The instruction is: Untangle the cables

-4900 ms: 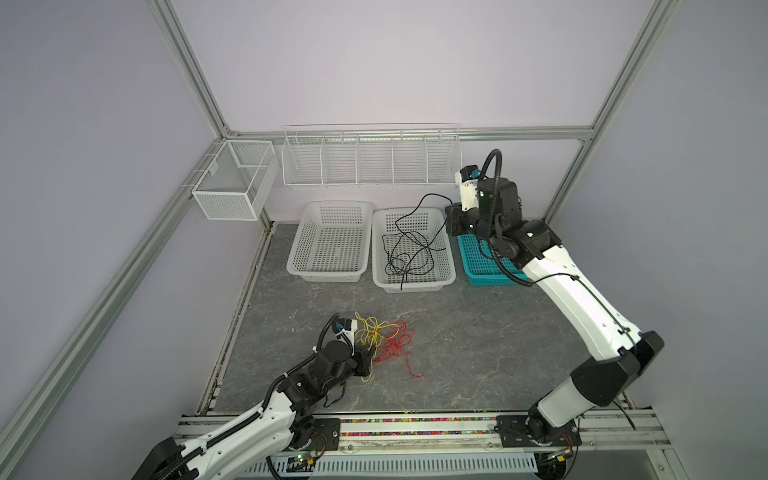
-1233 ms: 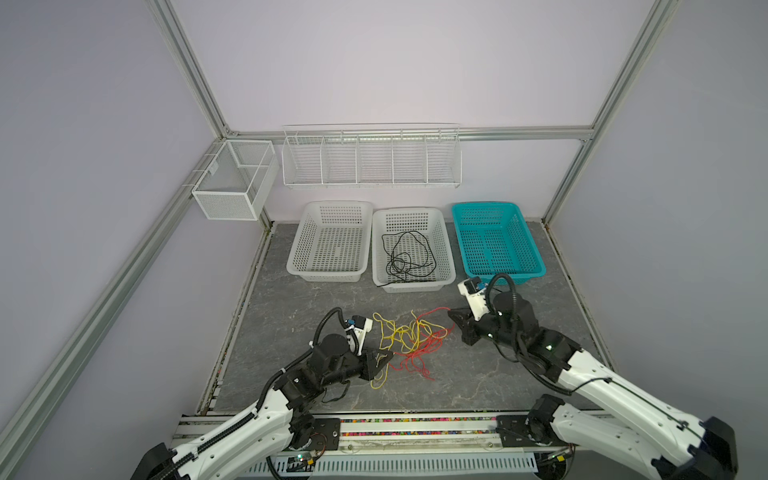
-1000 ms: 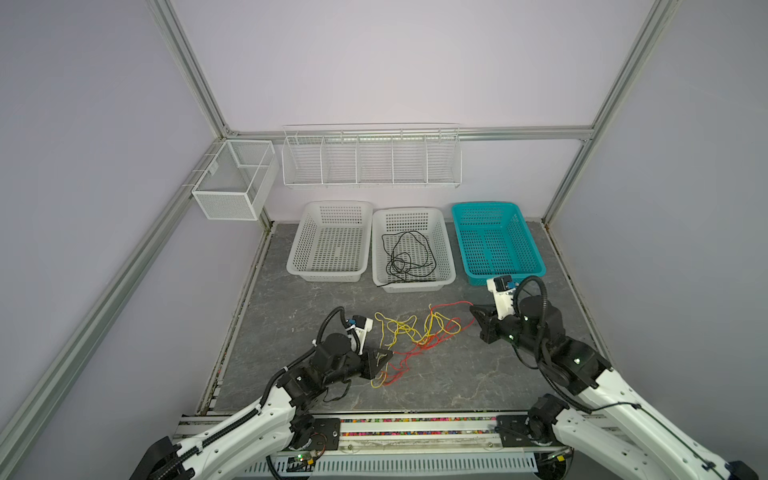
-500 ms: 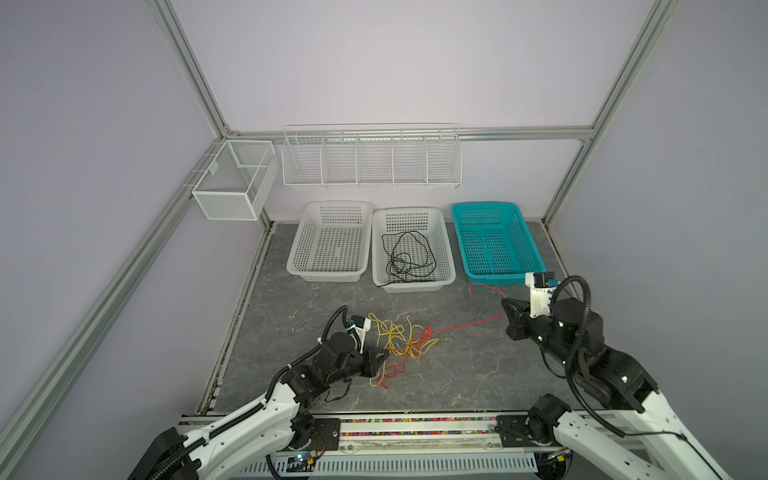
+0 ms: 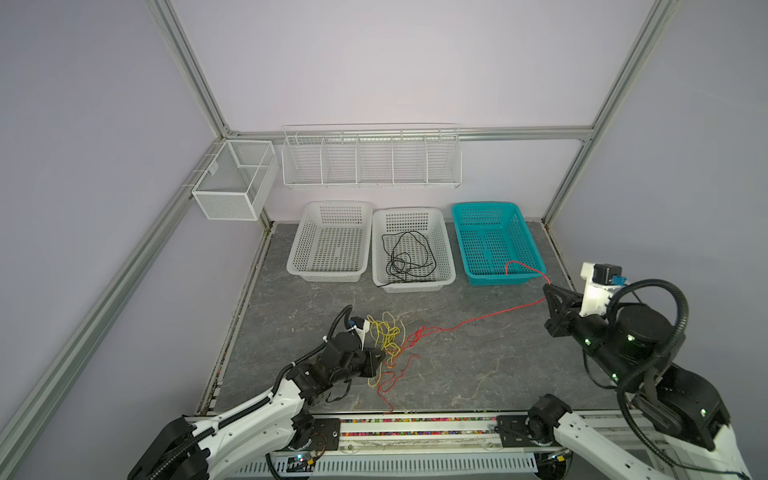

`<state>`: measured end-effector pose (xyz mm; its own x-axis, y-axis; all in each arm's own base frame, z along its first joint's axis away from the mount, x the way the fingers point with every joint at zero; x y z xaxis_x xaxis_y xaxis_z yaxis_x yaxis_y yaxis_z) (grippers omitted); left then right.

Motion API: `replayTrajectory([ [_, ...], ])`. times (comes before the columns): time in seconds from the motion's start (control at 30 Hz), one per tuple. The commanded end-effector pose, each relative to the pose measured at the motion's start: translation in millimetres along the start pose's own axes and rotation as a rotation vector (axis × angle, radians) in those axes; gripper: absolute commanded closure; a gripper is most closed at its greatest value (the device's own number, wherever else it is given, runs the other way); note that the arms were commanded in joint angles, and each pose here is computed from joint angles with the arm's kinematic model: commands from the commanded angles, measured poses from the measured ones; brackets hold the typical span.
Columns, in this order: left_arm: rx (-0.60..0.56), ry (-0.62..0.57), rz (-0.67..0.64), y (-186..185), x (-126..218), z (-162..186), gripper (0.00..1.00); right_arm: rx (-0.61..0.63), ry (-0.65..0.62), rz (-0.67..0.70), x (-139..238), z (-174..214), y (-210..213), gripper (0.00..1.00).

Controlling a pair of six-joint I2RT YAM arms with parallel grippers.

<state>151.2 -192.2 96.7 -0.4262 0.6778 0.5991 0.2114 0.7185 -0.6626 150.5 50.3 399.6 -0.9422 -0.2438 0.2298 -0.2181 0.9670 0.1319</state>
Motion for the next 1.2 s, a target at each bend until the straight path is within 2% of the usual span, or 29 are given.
replayTrajectory([
  [0.0, -0.005, -0.025, -0.055, 8, 1, -3, 1.00, 0.039, -0.069, 0.082, 14, -25, -12, 0.94],
  [0.27, 0.009, -0.047, -0.117, 19, 1, -4, 1.00, 0.083, -0.134, 0.216, 38, -72, -28, 0.94],
  [0.37, 0.011, -0.053, -0.133, 22, 1, -5, 1.00, 0.093, -0.112, 0.175, 35, -73, -21, 0.94],
  [0.5, 0.018, -0.063, -0.138, 23, 2, -7, 1.00, 0.131, -0.084, 0.225, 36, -74, -27, 0.94],
  [0.6, 0.023, -0.066, -0.130, 21, 3, -8, 1.00, 0.192, 0.042, 0.173, 27, -55, -19, 0.94],
  [0.7, 0.030, -0.078, -0.076, 11, 3, -12, 1.00, 0.223, 0.224, -0.009, 1, -17, 8, 0.94],
  [0.77, 0.030, -0.089, -0.033, 1, 6, -17, 1.00, 0.208, 0.310, -0.080, -11, 10, 19, 0.94],
  [0.93, 0.023, -0.120, 0.041, -18, 14, -27, 1.00, 0.165, 0.450, -0.176, -30, 74, 30, 0.93],
  [1.07, 0.020, -0.120, 0.074, -25, 14, -30, 1.00, 0.148, 0.618, -0.168, -49, 121, 32, 0.91],
  [1.13, 0.021, -0.112, 0.077, -26, 12, -30, 1.00, 0.141, 0.661, -0.153, -55, 135, 31, 0.82],
  [1.17, 0.021, -0.111, 0.078, -26, 11, -30, 1.00, 0.142, 0.678, -0.144, -57, 140, 30, 0.70],
])
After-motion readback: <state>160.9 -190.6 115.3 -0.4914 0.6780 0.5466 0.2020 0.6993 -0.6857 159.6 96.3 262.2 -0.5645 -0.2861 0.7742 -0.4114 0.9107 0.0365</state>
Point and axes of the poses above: each gripper's point midway between its finger pads, its own x axis back along the fingers, its own y axis along the line the jaws close on, z = x × y, the point moved 4 cm from there along x, back along the fingers, and after that the axes turned 6 degrees about x, right-handed, at the moved point
